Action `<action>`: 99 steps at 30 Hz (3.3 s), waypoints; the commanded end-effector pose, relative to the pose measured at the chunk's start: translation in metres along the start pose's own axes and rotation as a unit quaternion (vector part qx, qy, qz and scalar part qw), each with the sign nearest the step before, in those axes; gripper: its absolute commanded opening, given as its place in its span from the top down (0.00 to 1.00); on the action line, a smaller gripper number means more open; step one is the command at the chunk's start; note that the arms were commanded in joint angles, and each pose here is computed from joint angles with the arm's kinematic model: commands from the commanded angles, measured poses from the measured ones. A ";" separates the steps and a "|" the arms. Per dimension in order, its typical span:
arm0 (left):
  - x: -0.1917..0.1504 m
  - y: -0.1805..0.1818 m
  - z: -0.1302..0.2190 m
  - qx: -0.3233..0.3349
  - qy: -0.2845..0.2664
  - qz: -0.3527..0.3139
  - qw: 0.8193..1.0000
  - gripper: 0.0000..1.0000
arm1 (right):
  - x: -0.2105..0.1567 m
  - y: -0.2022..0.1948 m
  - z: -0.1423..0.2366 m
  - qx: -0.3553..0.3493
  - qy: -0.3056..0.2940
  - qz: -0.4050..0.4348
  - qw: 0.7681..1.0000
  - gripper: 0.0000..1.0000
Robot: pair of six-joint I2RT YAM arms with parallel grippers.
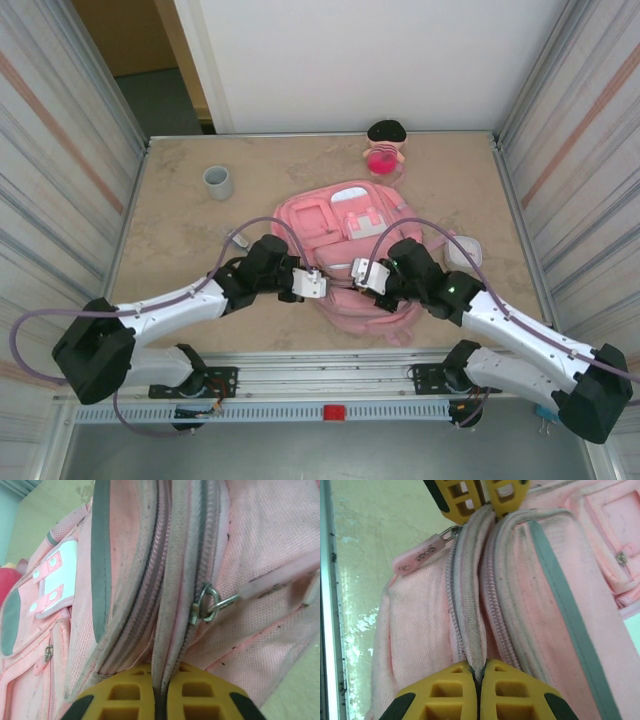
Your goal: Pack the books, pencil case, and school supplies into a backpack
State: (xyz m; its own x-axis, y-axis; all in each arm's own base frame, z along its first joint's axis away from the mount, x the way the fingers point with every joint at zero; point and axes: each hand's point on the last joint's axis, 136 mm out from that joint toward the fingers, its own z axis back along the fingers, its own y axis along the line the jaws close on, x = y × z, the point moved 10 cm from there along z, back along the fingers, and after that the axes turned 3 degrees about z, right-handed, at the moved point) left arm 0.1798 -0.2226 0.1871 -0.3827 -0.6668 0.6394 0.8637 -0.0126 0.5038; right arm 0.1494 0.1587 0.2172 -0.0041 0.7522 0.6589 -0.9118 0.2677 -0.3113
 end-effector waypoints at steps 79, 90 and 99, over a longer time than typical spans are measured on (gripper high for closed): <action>0.017 -0.009 -0.003 -0.082 -0.044 0.350 0.932 1.00 | 0.023 0.015 0.051 -0.155 0.165 -0.511 0.830 1.00; 0.026 -0.005 0.018 -0.083 -0.074 0.400 0.910 0.73 | 0.012 0.015 0.044 -0.084 0.120 -0.539 0.830 1.00; -0.004 0.001 0.044 0.055 0.004 0.597 0.800 0.39 | 0.012 0.021 0.029 -0.065 0.140 -0.536 0.830 1.00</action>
State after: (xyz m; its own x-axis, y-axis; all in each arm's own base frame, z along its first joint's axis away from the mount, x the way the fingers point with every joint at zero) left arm 0.1650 -0.2047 0.2249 0.5240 -0.2705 0.8076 0.7836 0.5247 -0.3326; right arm 0.1175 0.1497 0.2383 0.9003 0.1272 0.4163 -0.2469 0.9368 0.2478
